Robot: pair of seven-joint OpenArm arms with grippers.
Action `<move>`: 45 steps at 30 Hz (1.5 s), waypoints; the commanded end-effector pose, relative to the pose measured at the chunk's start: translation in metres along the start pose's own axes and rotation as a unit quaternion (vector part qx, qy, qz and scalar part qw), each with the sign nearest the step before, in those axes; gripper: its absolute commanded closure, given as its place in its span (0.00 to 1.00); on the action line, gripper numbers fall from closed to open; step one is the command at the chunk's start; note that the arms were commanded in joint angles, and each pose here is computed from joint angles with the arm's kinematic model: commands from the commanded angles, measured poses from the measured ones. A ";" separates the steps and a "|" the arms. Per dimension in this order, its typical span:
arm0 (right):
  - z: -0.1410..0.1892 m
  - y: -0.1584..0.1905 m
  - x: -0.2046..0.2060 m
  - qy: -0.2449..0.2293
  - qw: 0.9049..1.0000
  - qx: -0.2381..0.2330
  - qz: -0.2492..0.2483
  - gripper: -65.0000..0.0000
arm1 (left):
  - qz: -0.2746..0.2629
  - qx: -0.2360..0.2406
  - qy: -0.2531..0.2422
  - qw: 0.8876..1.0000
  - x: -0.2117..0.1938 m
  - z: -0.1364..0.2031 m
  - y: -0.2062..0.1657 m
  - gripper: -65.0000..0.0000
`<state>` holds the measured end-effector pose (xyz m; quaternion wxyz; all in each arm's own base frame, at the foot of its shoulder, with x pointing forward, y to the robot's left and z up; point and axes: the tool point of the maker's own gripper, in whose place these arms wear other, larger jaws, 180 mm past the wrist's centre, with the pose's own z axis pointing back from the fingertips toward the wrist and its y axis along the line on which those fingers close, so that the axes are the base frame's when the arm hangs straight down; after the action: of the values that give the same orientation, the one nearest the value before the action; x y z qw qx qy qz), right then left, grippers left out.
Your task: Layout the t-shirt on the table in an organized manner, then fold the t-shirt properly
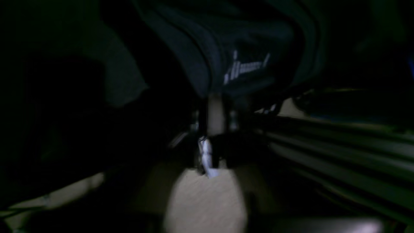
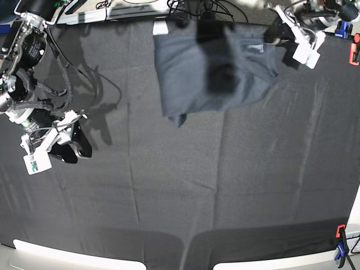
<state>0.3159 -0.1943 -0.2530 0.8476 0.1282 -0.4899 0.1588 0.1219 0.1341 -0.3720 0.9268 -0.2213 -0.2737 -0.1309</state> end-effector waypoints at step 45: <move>-0.127 0.136 -0.042 0.107 0.971 0.181 0.114 1.00 | 0.057 -0.143 -0.021 0.988 0.005 -0.097 -0.062 1.00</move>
<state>0.3323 -0.0283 -0.3585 0.8465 0.2064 -0.3455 0.3485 0.1417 0.0336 -0.4267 0.8904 -0.3679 -0.2438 -0.1113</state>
